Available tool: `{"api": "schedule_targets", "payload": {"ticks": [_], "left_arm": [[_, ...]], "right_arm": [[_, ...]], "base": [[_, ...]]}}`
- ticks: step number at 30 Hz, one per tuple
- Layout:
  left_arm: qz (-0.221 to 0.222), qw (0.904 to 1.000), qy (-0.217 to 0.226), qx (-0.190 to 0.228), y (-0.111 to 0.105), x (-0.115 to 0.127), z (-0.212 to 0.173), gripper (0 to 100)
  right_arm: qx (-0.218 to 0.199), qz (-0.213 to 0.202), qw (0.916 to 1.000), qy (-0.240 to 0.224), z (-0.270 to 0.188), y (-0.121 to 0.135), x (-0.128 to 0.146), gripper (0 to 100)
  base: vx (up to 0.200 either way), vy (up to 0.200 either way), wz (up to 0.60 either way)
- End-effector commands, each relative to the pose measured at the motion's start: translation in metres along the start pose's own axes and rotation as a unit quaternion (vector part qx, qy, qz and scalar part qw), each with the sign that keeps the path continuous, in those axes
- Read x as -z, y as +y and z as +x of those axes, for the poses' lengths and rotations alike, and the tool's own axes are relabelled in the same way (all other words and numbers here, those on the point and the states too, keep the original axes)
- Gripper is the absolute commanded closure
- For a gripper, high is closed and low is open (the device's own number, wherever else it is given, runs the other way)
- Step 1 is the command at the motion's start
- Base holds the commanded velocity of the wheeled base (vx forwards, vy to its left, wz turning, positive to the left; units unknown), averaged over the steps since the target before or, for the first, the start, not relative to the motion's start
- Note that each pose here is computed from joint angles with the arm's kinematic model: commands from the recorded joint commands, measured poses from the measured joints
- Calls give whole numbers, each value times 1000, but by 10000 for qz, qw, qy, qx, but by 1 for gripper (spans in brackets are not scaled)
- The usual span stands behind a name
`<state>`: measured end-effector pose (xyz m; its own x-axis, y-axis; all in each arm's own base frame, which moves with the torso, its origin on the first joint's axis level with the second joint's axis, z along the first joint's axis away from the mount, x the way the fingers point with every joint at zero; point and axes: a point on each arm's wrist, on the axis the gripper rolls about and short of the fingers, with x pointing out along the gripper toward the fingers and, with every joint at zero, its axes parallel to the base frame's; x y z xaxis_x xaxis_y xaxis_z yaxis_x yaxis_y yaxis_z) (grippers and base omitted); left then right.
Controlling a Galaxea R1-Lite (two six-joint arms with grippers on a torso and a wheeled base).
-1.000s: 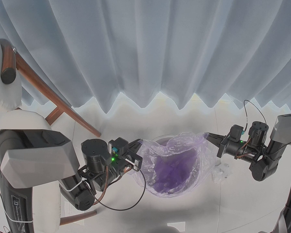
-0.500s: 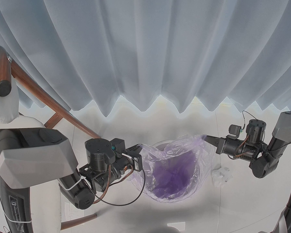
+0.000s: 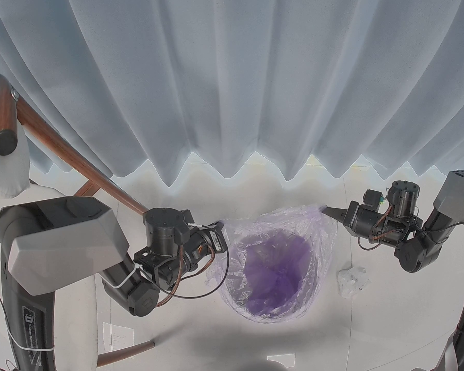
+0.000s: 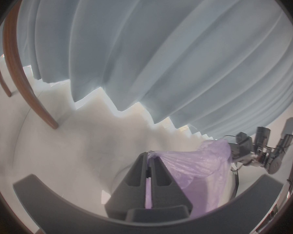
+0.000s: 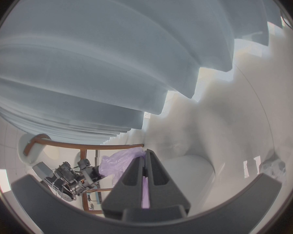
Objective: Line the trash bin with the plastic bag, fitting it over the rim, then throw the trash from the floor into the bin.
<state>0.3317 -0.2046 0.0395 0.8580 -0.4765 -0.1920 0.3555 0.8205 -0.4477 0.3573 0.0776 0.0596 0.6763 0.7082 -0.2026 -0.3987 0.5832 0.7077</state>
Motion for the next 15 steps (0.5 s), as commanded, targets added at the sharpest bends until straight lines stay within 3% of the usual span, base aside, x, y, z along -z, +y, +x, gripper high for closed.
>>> {"api": "schedule_targets", "payload": {"ticks": [1,6,15], "left_arm": [[-248,9986,95,-462,17,8,25,100],[-542,9963,177,-646,16,9,37,100],[-565,9959,28,-712,14,10,55,100]], "right_arm": [[67,316,9995,31,7,-3,-5,100],[272,384,9989,-46,16,-15,-2,100],[674,576,9961,-25,22,-31,3,100]], "base": [[0,0,0],[0,0,0],[0,0,0]]}}
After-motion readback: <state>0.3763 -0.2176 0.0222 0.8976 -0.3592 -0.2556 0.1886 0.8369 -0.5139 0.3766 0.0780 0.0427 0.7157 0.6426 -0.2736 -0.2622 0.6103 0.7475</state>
